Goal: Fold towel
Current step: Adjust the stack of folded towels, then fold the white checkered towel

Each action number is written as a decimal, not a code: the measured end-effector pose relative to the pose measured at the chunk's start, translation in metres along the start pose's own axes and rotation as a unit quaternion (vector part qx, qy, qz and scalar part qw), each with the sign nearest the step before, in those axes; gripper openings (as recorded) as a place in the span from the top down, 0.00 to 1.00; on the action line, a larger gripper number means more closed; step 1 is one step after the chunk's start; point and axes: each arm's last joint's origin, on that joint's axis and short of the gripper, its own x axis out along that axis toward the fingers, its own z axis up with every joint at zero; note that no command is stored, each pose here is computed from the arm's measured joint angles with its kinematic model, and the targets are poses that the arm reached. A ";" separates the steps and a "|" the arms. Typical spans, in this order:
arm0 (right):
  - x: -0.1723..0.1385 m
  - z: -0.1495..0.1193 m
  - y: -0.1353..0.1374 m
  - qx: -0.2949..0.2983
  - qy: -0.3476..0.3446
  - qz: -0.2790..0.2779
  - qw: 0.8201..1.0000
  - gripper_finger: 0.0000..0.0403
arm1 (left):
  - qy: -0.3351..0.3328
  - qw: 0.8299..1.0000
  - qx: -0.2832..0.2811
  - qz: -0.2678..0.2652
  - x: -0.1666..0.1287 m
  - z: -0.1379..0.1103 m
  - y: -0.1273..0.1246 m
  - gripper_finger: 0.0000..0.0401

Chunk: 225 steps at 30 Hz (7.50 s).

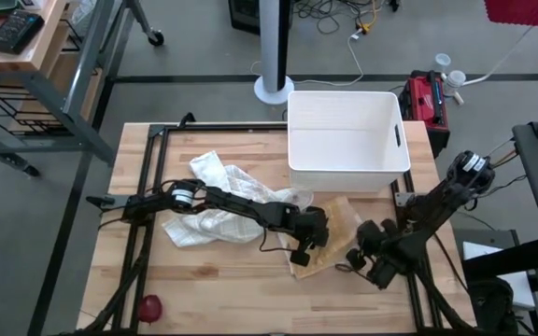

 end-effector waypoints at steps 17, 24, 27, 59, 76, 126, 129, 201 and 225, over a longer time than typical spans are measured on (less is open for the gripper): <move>-0.070 0.031 0.023 -0.051 0.046 0.202 0.977 1.00 | -0.051 0.999 0.007 0.012 -0.032 0.025 0.003 1.00; -0.080 0.038 0.029 -0.047 -0.011 0.198 0.979 1.00 | -0.062 0.998 0.013 -0.029 -0.026 0.024 -0.002 1.00; -0.060 0.033 0.032 -0.041 -0.021 0.159 0.986 1.00 | -0.061 0.997 0.013 -0.041 -0.024 0.022 -0.004 1.00; -0.066 0.021 0.021 -0.042 0.063 0.185 0.980 1.00 | 0.199 0.976 -0.043 -0.081 -0.147 -0.017 -0.021 1.00; -0.066 0.020 0.016 -0.064 0.026 0.169 0.983 1.00 | 0.011 0.989 -0.136 -0.055 -0.081 -0.074 -0.036 1.00; 0.036 0.022 0.015 0.006 0.067 -0.040 0.997 1.00 | 0.092 0.946 -0.229 0.209 -0.290 -0.044 -0.019 1.00; 0.031 0.022 0.003 0.010 0.114 -0.076 0.991 1.00 | 0.074 0.939 -0.251 0.221 -0.302 -0.056 -0.024 1.00; 0.002 0.211 0.106 -0.185 -0.138 0.149 0.961 1.00 | 0.130 0.848 -0.438 0.268 -0.260 -0.158 -0.057 0.71; 0.002 0.212 0.105 -0.166 -0.135 0.146 0.966 1.00 | 0.064 0.878 -0.422 0.217 -0.230 -0.165 -0.072 0.96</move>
